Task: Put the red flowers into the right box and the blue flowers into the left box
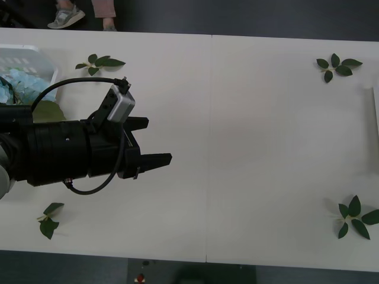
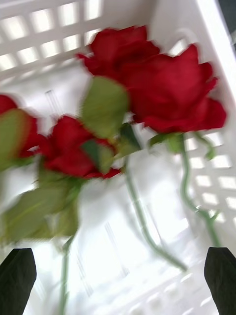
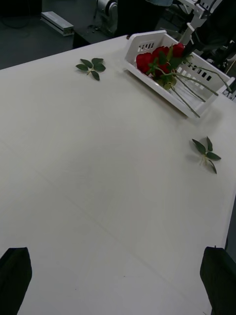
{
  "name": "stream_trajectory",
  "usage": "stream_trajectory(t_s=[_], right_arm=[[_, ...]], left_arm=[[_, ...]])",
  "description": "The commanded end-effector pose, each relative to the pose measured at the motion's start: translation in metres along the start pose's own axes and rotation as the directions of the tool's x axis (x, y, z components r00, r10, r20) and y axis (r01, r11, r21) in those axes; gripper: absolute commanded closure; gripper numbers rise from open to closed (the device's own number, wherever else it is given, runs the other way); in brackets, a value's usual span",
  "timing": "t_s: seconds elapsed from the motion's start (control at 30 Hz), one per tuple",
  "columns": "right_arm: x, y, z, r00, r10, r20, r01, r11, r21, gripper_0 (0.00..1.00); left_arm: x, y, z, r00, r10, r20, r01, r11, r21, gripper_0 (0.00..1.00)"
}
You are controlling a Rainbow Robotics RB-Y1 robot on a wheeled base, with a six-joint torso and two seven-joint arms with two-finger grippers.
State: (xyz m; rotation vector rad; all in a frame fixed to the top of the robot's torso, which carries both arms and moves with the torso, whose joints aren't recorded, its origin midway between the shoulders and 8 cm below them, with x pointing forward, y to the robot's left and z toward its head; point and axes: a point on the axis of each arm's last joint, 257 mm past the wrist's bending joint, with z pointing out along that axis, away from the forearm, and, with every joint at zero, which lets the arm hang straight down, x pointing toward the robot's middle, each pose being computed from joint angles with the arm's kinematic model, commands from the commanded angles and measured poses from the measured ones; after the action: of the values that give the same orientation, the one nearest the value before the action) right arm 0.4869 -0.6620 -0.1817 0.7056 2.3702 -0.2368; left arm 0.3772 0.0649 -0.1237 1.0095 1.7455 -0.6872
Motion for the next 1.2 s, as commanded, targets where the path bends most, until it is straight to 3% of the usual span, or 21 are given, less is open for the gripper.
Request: stream_trajectory(t_s=[0.03,0.17,0.37,0.57,0.77,1.0,1.2], right_arm=[[-0.047,0.026,-0.054,0.993,-0.084,0.081,0.090,0.993,-0.072,0.00],[-0.041,0.057,-0.072,0.988,-0.140,0.058,0.148,0.976,-0.157,0.00],[-0.031,0.114,-0.101,0.947,-0.302,0.111,0.322,0.884,-0.340,0.00],[-0.016,0.163,-0.130,0.873,-0.435,0.219,0.483,0.714,-0.507,0.00],[-0.008,0.193,-0.156,0.792,-0.498,0.355,0.604,0.548,-0.579,0.00],[0.000,0.226,-0.193,0.655,-0.513,0.555,0.745,0.318,-0.586,0.00],[0.014,0.261,-0.225,0.542,-0.436,0.718,0.825,0.117,-0.553,0.00]], left_arm=[[-0.020,-0.001,-0.004,0.995,0.096,0.032,-0.096,0.995,-0.007,0.00],[-0.020,-0.001,-0.004,0.995,0.096,0.032,-0.096,0.995,-0.007,0.00],[-0.020,-0.001,-0.004,0.995,0.096,0.032,-0.096,0.995,-0.007,0.00],[-0.020,-0.001,-0.004,0.995,0.096,0.032,-0.096,0.995,-0.007,0.00],[-0.020,-0.001,-0.004,0.995,0.096,0.032,-0.096,0.995,-0.007,0.00],[-0.020,-0.001,-0.004,0.995,0.096,0.032,-0.096,0.995,-0.007,0.00],[-0.020,-0.001,-0.004,0.995,0.096,0.032,-0.096,0.995,-0.007,0.00]])
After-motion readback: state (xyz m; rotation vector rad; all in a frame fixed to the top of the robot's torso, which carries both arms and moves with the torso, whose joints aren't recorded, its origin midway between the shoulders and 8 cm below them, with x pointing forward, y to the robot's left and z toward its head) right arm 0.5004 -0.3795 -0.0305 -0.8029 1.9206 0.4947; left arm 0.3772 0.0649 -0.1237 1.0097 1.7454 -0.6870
